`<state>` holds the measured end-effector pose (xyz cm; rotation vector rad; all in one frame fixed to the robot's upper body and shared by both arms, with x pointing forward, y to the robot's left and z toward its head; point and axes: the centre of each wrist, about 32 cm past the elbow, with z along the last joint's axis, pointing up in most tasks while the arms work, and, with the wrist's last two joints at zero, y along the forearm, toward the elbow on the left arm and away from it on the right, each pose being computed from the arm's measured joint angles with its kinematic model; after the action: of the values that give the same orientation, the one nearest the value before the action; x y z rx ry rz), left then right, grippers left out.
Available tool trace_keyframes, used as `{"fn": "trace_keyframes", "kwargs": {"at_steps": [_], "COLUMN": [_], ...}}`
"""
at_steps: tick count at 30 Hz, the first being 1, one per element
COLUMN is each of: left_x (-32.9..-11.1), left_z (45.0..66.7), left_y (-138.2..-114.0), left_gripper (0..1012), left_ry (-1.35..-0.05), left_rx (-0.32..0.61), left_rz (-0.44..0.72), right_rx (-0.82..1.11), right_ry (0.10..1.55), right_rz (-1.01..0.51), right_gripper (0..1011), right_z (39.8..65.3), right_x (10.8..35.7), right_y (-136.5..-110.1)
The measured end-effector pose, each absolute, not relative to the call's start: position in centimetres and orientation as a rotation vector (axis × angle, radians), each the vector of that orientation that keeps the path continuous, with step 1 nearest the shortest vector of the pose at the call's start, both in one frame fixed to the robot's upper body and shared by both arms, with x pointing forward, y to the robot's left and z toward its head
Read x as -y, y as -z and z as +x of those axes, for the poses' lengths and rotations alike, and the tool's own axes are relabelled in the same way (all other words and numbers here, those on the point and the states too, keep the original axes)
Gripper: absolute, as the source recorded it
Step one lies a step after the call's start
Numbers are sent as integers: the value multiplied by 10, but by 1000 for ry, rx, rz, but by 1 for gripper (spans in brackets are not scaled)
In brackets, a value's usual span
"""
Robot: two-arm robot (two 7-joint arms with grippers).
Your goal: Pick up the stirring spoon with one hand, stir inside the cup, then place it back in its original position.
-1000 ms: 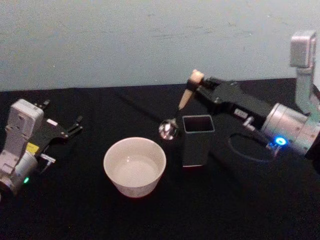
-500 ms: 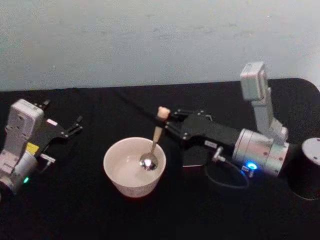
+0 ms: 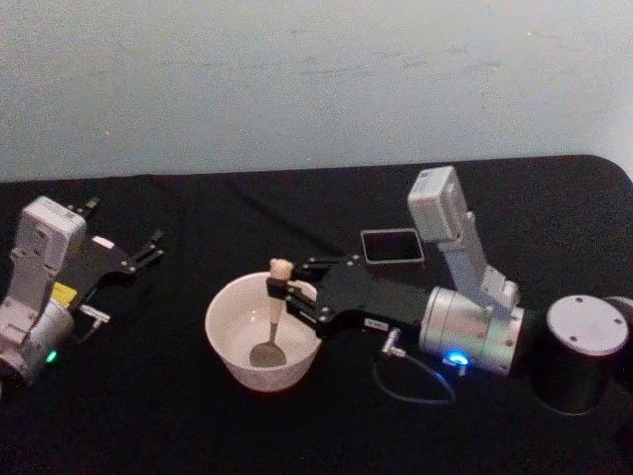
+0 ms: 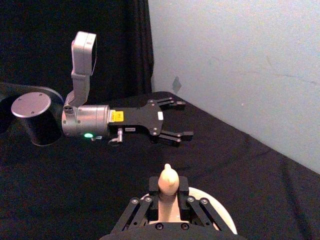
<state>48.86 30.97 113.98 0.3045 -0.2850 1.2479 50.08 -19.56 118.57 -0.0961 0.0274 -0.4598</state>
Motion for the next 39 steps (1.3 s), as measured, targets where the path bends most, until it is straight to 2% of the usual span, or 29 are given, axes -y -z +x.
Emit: {"fn": "trace_keyframes", "kwargs": {"at_steps": [8,19,28,39], "left_x": [-310,-310,-310,-310], "left_z": [489,489,489,489], "left_y": [-1140,-1140,-1140,-1140], "left_gripper": [1001,1001,1001,1001], "left_ry": [-1248,-1248,-1248,-1248], "left_rx": [285,285,285,285], "left_rz": [304,304,304,304], "right_rx": [1,14,3,-29], "right_ry": [466,543,627,588], "right_rz": [-122,-120,-98,-98], "right_gripper": [218,218,218,218], "right_z": [502,522,539,525], "right_x": [174,156,170,199], "right_y": [-1179,-1174,-1182,-1193]}}
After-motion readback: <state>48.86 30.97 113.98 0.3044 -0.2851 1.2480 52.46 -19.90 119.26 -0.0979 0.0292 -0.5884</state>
